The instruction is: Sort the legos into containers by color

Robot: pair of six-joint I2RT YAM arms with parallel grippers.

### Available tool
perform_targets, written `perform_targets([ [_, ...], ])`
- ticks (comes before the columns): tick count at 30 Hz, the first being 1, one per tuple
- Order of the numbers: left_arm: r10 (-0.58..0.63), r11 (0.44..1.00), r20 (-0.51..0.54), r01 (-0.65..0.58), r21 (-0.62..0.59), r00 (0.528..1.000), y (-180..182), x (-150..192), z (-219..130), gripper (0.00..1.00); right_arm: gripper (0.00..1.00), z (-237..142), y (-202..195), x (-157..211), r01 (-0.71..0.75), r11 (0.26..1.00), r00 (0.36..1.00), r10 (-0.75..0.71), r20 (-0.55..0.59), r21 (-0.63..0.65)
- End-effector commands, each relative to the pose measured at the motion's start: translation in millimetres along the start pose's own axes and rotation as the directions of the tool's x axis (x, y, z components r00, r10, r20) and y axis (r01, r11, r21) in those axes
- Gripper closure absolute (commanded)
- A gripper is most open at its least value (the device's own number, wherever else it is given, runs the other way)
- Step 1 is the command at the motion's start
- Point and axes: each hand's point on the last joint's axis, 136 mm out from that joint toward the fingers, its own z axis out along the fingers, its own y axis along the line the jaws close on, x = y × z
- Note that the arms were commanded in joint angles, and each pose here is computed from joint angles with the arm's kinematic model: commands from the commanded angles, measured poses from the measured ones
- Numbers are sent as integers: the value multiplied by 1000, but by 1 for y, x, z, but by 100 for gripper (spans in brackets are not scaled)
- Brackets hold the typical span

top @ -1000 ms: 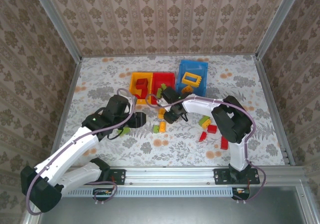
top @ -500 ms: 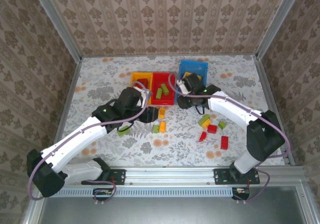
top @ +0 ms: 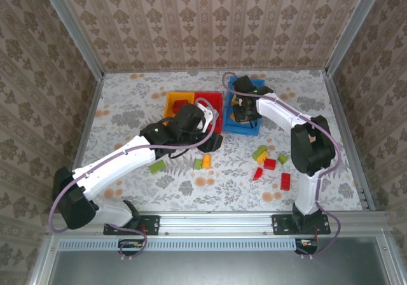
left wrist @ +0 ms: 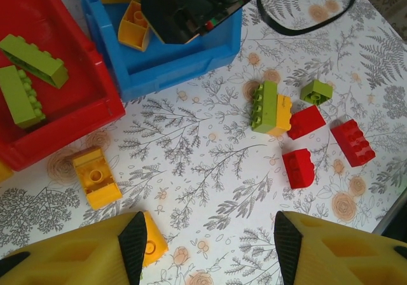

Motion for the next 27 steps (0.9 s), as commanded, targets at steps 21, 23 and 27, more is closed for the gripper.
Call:
perform_targets([
  [21,-232,934,-37,212,-288,972,83,59,-36,40,40,-109,19,6,50,997,960,-32,277,-60],
  [23,-329,883,-41,292,-368,944,104,78,-44,40,39,-120,35,19,113,987,941,-70,332,-112],
  [27,-573,686,-6,476,-550,819,147,132,-68,40,33,-139,96,59,332,899,883,-189,430,-287],
])
